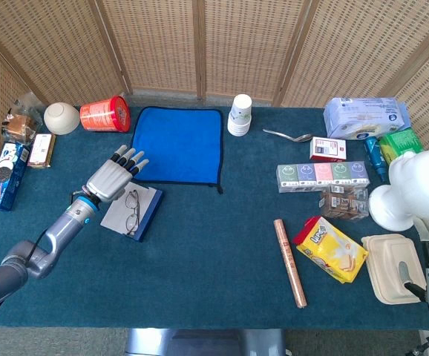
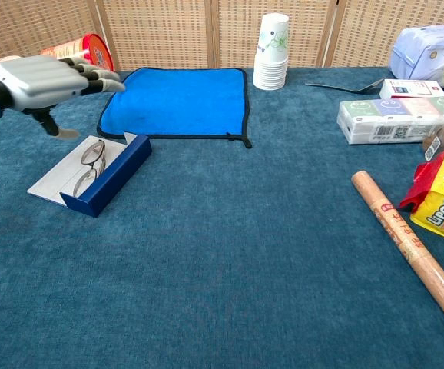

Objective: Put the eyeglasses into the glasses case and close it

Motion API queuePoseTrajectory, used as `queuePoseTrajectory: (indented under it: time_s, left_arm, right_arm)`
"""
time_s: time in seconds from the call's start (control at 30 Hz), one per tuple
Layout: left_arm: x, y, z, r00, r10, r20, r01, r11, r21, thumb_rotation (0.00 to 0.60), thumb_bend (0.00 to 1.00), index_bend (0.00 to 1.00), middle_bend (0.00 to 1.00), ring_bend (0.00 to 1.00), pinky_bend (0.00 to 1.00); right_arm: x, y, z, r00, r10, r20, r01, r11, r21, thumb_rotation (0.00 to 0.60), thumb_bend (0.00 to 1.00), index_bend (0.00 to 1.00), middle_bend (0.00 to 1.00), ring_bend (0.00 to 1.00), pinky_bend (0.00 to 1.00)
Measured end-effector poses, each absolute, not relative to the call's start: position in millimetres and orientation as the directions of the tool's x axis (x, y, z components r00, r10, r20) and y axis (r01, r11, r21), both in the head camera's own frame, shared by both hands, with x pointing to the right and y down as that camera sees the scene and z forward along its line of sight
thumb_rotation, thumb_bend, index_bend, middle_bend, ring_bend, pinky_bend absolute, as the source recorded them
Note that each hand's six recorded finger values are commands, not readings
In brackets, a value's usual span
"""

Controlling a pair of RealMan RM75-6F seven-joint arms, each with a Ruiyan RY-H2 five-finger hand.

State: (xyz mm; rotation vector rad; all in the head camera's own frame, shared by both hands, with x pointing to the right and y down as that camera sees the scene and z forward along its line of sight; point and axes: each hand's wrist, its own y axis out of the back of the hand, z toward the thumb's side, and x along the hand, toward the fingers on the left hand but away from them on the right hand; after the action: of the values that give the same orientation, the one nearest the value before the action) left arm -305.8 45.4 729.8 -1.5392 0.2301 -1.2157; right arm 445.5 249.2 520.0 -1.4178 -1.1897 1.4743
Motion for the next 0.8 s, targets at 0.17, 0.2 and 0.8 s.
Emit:
queuePoseTrajectory:
  time_s: [0.17,0.2,0.8]
  left_arm:
    - [-315,56,740,0.430,-0.669,0.606,0.469,-0.408,-0.783,0.600,0.27,0.00,0.00,0.00,0.00]
    - [-315,57,741,0.429,-0.666,0.610,0.471,-0.412,-0.780,0.600,0.27,0.00,0.00,0.00,0.00]
    - [-283,59,750,0.476,-0.643,0.600,0.484,-0.378,-0.789,0.600,0.27,0.00,0.00,0.00,0.00]
  right_arm:
    - [445,248,522,-0.096,0.952,-0.290,0.083,-0.282,-0.956,0.600,0.40,0.00,0.07,0.09,0.28]
    - [445,248,522,-0.097,0.952,-0.289,0.083,-0.282,-0.956,0.600,0.40,0.00,0.07,0.09,0.28]
    - [454,257,518,-0.127,0.950,-0.284,0.085,-0.275,-0.958,0.600,0.40,0.00,0.07,0.09,0.28]
